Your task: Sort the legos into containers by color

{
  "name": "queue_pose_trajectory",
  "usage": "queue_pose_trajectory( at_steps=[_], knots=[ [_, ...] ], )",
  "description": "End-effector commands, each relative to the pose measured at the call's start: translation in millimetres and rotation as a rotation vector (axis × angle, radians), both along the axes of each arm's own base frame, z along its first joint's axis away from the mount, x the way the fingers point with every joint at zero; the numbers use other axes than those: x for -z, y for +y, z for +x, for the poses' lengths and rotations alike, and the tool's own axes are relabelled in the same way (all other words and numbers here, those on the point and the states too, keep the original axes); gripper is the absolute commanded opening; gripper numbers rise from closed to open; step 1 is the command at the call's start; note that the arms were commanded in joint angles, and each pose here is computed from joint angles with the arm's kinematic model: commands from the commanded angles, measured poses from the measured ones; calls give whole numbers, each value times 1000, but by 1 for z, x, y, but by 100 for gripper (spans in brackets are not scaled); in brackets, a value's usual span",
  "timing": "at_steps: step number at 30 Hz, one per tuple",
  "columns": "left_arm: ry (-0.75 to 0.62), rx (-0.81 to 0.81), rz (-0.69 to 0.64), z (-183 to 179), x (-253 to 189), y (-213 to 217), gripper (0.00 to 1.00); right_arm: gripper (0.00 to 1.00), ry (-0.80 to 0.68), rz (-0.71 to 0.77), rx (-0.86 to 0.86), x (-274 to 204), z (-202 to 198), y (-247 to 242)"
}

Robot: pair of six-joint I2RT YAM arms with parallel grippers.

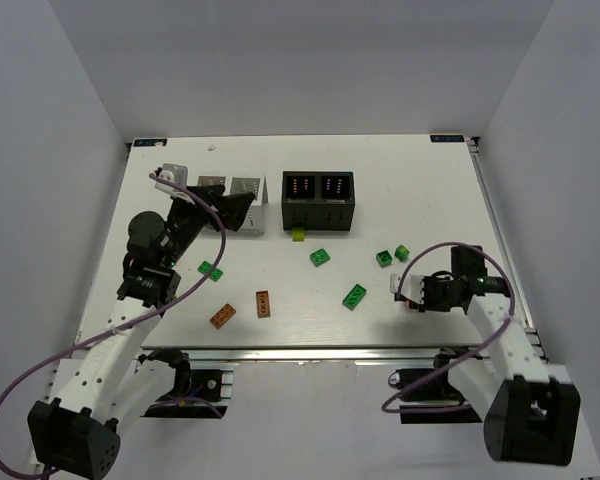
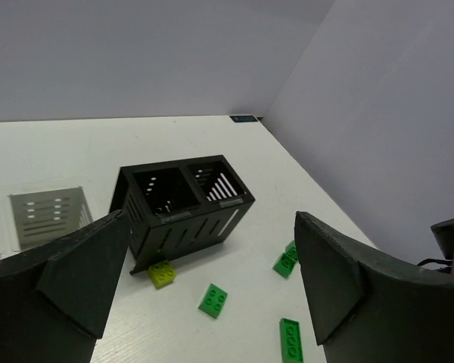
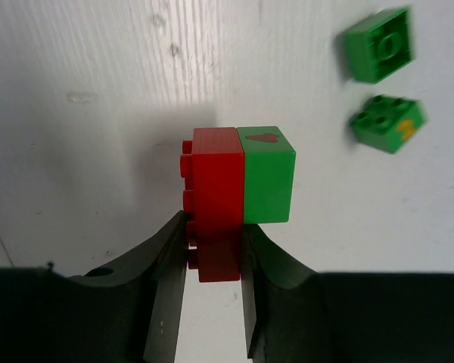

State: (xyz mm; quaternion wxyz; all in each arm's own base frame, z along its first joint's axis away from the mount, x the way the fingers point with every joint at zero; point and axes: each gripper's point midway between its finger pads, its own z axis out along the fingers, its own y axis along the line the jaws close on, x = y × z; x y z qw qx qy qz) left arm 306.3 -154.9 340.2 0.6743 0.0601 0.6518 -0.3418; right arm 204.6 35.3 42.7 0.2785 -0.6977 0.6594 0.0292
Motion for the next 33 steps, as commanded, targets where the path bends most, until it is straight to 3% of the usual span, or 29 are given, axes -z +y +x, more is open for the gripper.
queue_pose_trajectory(
  at_steps=[1, 7, 13, 22, 33],
  knots=[
    [21, 89, -73, -4, -2, -15, 98, 0, -93, 134, -106, -42, -16, 29],
    [40, 316, -157, -22, -3, -47, 98, 0, -303, 338, -254, -120, -42, 69],
    [102, 456, -163, -38, 11, -76, 97, 0, -393, 552, -324, -175, -64, 99],
    [288, 583, -118, -41, 51, -112, 91, 0, -368, 726, -247, -213, -52, 109],
    [334, 589, -111, -38, 65, -118, 91, 0, -237, 764, -187, -197, -31, 117]
  ],
)
